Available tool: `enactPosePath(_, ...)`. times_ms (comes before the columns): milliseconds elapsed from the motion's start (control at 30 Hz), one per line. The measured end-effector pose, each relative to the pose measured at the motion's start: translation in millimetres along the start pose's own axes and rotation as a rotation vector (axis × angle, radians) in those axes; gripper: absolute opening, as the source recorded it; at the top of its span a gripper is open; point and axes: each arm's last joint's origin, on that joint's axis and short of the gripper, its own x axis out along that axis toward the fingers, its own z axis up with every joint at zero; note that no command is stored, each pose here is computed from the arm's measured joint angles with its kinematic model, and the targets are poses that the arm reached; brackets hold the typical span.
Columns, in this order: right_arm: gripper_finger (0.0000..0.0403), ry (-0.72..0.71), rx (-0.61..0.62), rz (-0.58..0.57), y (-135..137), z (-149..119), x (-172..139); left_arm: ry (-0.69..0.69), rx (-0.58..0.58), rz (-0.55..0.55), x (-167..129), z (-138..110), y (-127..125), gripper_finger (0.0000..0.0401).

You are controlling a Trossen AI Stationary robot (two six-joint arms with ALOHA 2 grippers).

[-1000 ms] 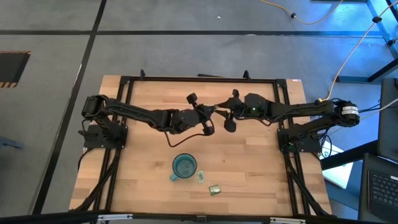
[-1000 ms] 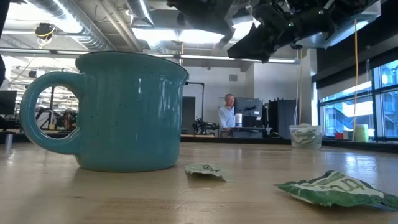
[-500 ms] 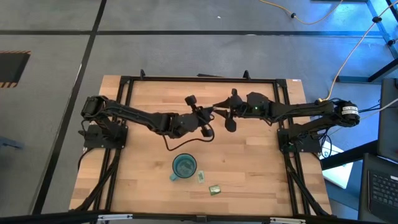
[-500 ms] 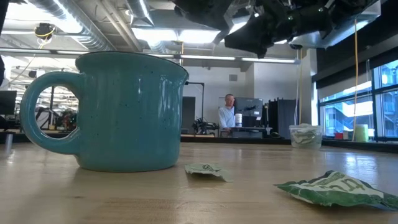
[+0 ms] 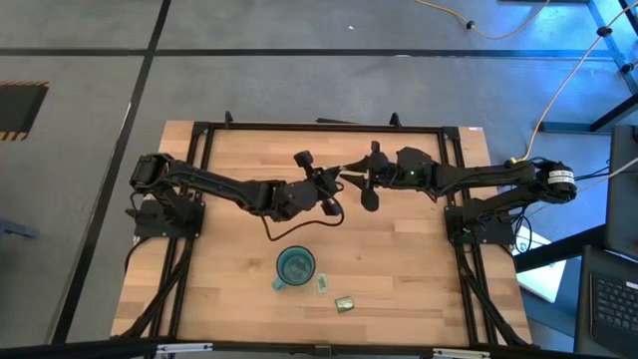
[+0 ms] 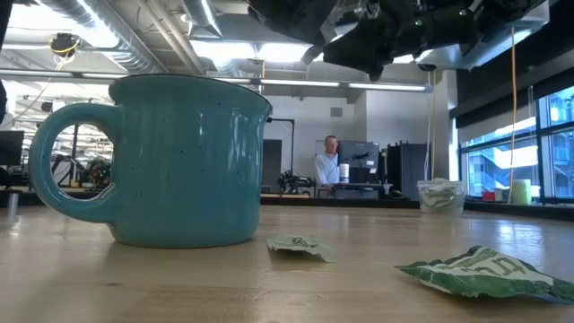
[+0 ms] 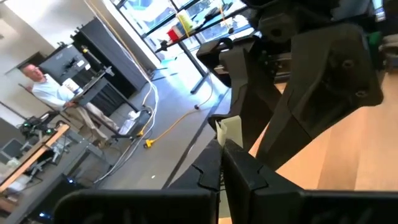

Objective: Pick and place items into bin
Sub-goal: Put the stevia packet into the transparent bin

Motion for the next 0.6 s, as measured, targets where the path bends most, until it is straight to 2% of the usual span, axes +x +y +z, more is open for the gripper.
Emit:
enactPosePath(167,0.0112,-0.019,0.005,0.026,0.8,1.9,0.0,0.010,0.018,0.030,0.0,-0.3,0.9,0.0004)
enactPosePath(600,0.0110,-0.074,0.023,0.025,0.7,7.2,-0.3,0.003,0.022,0.013,-3.2,0.5,-2.0,0.0004)
